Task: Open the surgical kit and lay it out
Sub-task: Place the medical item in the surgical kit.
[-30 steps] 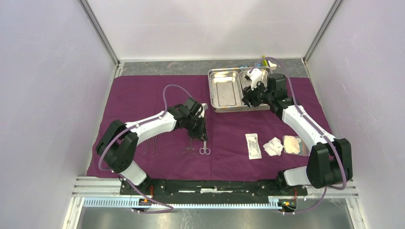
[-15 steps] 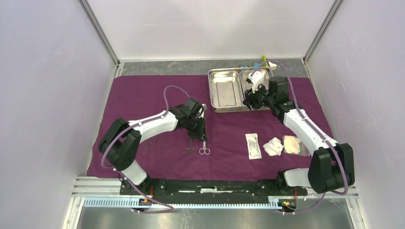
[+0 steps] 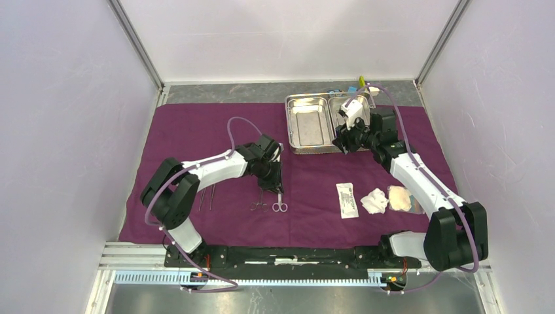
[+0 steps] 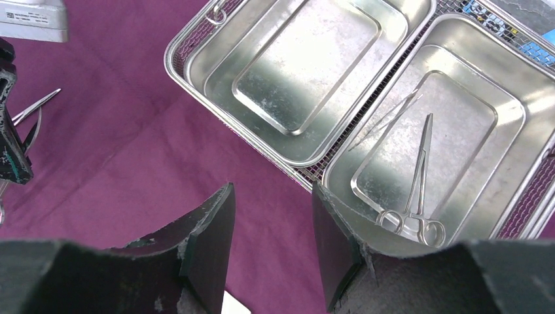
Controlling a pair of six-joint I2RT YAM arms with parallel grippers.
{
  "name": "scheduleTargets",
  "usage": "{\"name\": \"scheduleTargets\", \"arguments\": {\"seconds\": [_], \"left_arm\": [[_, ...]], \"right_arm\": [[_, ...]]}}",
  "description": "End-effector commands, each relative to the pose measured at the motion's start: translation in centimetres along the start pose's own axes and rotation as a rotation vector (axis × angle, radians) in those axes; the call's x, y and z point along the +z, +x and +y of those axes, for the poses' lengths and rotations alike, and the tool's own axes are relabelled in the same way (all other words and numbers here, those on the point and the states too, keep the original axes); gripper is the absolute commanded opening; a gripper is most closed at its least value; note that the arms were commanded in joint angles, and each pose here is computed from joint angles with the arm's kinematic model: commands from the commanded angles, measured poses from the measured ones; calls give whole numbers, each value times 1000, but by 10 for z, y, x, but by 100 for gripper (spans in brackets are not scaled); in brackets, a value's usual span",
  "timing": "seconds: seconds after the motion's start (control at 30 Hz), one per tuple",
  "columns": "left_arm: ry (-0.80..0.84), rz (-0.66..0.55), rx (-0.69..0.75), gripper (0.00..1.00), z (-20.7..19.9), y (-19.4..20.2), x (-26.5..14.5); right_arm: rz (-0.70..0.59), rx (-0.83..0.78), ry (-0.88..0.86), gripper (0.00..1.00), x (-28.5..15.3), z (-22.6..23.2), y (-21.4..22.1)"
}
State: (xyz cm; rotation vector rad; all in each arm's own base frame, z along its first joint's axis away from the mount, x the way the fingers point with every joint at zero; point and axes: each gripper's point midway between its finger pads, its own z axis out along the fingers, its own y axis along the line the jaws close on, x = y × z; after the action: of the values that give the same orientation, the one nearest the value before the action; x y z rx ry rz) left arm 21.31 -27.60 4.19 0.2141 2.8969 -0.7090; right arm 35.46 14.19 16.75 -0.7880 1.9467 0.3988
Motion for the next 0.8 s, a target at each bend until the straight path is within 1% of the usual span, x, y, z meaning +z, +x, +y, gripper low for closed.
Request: {"name": "scheduleTargets", "arguments": {"seconds": [0.0,0.7,0.77], "left_arm": [[-1,-35,-11,2,-3,-13,-4],[-17,-12,-29,2,5,-11,6],[-18,-15,-31,4,6,-12,6]], "right_arm": [[-70,-17,-2,53,-3,0,-18],[-77,-14,4,55,-7,0,-17],[-79,-14,5,55,-7,0,-18]]}}
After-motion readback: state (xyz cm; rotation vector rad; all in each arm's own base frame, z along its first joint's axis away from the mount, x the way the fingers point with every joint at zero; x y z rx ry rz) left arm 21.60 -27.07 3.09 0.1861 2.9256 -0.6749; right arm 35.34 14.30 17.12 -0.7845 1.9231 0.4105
